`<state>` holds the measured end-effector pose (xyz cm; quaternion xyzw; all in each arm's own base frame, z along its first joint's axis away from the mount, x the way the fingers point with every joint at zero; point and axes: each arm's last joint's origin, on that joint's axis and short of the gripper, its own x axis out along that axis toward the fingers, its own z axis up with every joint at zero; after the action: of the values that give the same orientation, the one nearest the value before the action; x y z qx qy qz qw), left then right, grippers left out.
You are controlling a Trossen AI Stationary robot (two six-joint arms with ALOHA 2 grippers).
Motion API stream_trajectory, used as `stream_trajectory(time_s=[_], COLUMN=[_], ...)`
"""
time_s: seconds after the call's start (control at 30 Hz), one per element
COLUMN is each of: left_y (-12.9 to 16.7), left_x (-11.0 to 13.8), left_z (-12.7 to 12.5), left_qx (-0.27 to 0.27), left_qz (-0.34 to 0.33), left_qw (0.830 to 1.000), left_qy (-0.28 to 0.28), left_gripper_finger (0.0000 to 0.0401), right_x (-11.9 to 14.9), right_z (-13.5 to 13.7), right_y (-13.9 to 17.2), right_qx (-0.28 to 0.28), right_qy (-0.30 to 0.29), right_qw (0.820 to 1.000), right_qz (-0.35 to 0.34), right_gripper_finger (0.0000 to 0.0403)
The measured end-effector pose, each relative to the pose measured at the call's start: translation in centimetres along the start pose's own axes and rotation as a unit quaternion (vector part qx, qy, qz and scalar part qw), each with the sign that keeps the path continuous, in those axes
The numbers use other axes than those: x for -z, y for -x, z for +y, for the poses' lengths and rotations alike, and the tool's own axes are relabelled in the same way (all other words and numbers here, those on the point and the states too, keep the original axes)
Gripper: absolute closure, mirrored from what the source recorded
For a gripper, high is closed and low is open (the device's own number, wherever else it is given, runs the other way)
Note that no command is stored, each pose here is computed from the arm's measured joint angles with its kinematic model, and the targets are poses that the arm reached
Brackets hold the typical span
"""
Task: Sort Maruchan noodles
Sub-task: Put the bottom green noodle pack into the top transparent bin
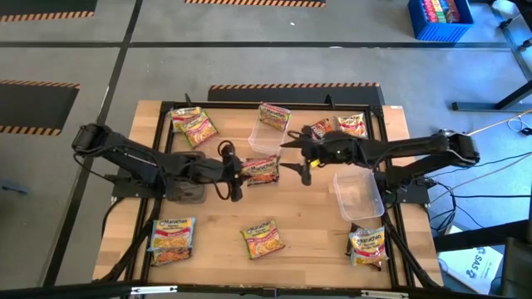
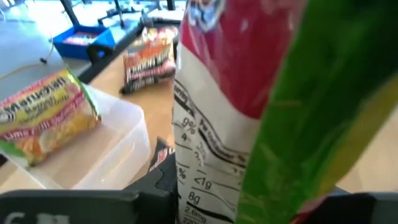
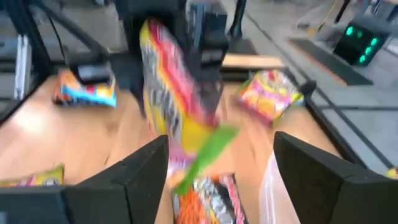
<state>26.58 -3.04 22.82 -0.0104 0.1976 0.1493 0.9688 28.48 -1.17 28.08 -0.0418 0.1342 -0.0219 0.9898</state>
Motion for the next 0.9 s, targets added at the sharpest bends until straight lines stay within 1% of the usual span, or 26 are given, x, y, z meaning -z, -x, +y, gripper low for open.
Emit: stream_trajectory(time_s=[0.13,0.23,0.33,0.47,0.6,0.67,0.77,0.83,0.9], left_y=[-0.9,-1.6,-1.8,-1.8,-1.8,-1.8,-1.8,-1.8,-1.8], left_x=[0.8,1.5,1.7,1.7,1.7,1.7,1.7,1.7,1.6], left_z=[-0.3,-0.5,-0.6,-0.5,-0.5,-0.5,-0.5,-0.5,-0.5], left_qx=[0.001,0.001,0.0,-0.003,-0.005,-0.005,-0.005,-0.005,-0.005], left_qz=[0.018,0.033,0.036,0.037,0.036,0.037,0.037,0.036,0.035], left_qw=[1.0,0.999,0.999,0.999,0.999,0.999,0.999,0.999,0.999], left_qy=[-0.009,-0.016,-0.015,-0.016,-0.017,-0.017,-0.017,-0.017,-0.016], left_gripper_finger=[0.0269,0.027,0.027,0.027,0.027,0.027,0.027,0.027,0.027], right_x=[-1.5,-2.4,-3.7,-4.4,-4.5,-4.1,-3.6,-3.4,-2.9], right_z=[0.1,0.1,0.1,0.1,0.2,0.3,0.3,0.4,0.4], right_y=[-0.8,-2.3,-3.9,-6.3,-8.5,-9.2,-10.2,-10.7,-11.0], right_qx=[-0.036,-0.047,-0.069,-0.08,-0.096,-0.103,-0.105,-0.106,-0.107], right_qy=[0.0,0.001,0.005,0.005,-0.001,-0.004,-0.006,-0.005,-0.005], right_qw=[0.999,0.999,0.997,0.992,0.98,0.971,0.964,0.964,0.961], right_qz=[-0.035,-0.017,0.018,0.099,0.173,0.216,0.245,0.243,0.256], right_gripper_finger=[0.013,0.013,0.013,0.013,0.0129,0.0129,0.0129,0.0129,0.0129])
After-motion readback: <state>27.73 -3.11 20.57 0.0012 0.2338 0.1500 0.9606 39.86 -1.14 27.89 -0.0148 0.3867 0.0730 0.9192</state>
